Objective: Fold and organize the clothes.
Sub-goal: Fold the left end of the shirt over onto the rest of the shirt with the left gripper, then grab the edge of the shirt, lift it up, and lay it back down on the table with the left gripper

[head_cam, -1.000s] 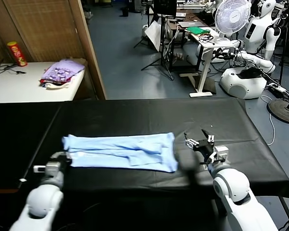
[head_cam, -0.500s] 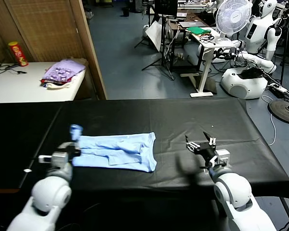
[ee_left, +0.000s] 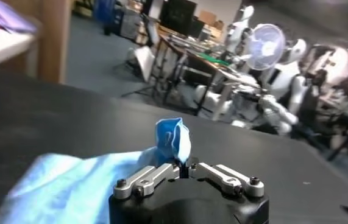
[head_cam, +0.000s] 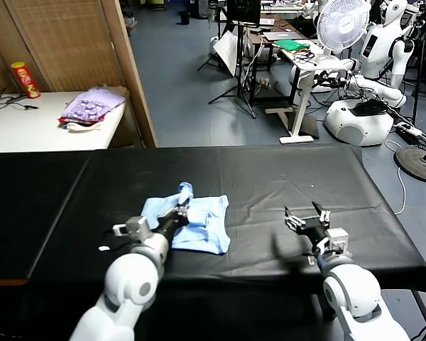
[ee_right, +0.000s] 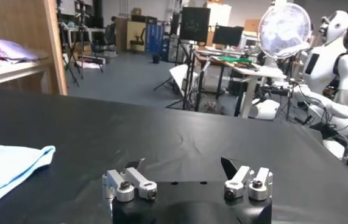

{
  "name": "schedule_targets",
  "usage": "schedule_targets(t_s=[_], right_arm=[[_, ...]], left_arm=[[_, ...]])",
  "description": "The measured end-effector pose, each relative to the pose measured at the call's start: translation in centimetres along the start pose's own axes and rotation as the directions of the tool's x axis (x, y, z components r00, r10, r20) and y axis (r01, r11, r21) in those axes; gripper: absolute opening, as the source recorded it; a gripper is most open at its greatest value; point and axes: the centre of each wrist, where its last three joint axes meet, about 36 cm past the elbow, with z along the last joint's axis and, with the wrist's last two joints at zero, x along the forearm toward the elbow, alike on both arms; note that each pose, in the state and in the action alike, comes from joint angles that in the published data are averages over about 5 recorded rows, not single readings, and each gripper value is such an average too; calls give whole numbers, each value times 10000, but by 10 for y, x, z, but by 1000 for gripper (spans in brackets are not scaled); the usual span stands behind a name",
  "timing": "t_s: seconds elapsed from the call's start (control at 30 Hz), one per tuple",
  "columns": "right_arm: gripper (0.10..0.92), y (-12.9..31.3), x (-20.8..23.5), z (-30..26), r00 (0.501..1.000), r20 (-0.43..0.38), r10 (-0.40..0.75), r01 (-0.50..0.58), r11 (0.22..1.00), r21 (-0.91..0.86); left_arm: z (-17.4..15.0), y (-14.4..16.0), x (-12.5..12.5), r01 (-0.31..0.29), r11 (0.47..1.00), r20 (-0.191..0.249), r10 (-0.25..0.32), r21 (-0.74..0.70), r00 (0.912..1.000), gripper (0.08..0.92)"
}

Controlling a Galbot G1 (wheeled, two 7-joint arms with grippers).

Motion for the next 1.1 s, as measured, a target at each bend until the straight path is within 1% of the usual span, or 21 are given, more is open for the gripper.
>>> schedule_targets(t_s=[0.1, 0.17, 0.23, 0.3, 0.33, 0.37, 0.47, 0.5, 0.6, 0.7, 0.73, 0.8, 0.87, 0.97, 1.1], right_arm=[[798, 1, -2, 1, 10000, -27, -12, 12, 10000, -19], [798, 3, -2, 2, 10000, -38, -43, 43, 10000, -25], [798, 5, -3, 3, 9999, -43, -93, 93, 10000, -10], [798, 7, -3, 3, 9999, -41, -152, 152, 9999, 13], [798, 7, -3, 3, 9998, -37, -179, 179, 9998, 24], [798, 8, -4, 2, 9998, -32, -212, 212, 9998, 39], [798, 10, -4, 1, 9994, -11, -337, 337, 9994, 91], [798, 11, -5, 1, 9992, -8, -394, 394, 9992, 106], [798, 15, -7, 1, 9982, -19, -597, 597, 9982, 100], [798, 21, -11, 2, 9961, -47, -880, 881, 9961, 37], [798, 24, -12, 2, 9950, -53, -996, 996, 9950, 19], [798, 30, -15, 2, 9922, -51, -1249, 1249, 9922, -10], [798, 37, -17, 2, 9887, -34, -1502, 1502, 9887, -33], [798, 44, -19, 3, 9832, -33, -1823, 1822, 9832, -70], [798, 45, -18, 7, 9800, -80, -1991, 1990, 9799, -119]], left_arm=[[7, -7, -2, -198, 9998, -28, 198, -5, 9998, 157], [12, -10, -3, -274, 9996, 28, 274, -52, 9996, 157], [17, -13, -6, -254, 9995, 224, 258, -162, 9994, 157], [21, -15, -9, -139, 9993, 494, 156, -348, 9987, 176], [23, -15, -11, -63, 9989, 630, 92, -461, 9980, 202], [26, -16, -13, 4, 9984, 739, 38, -569, 9973, 245], [35, -17, -19, 116, 9969, 966, -40, -775, 9953, 422], [38, -17, -20, 120, 9969, 1008, -41, -771, 9949, 490], [43, -22, -22, 27, 9986, 1078, 30, -525, 9942, 652], [40, -24, -22, 16, 9993, 1266, 33, -384, 9919, 764], [38, -23, -22, 84, 9990, 1376, -24, -430, 9905, 781], [34, -16, -21, 296, 9977, 1571, -197, -607, 9874, 794], [34, -2, -20, 548, 9952, 1636, -410, -807, 9857, 797], [34, 30, -16, 915, 9906, 1475, -759, -1021, 9862, 798], [33, 75, -6, 1372, 9872, 1058, -1283, -817, 9861, 798]])
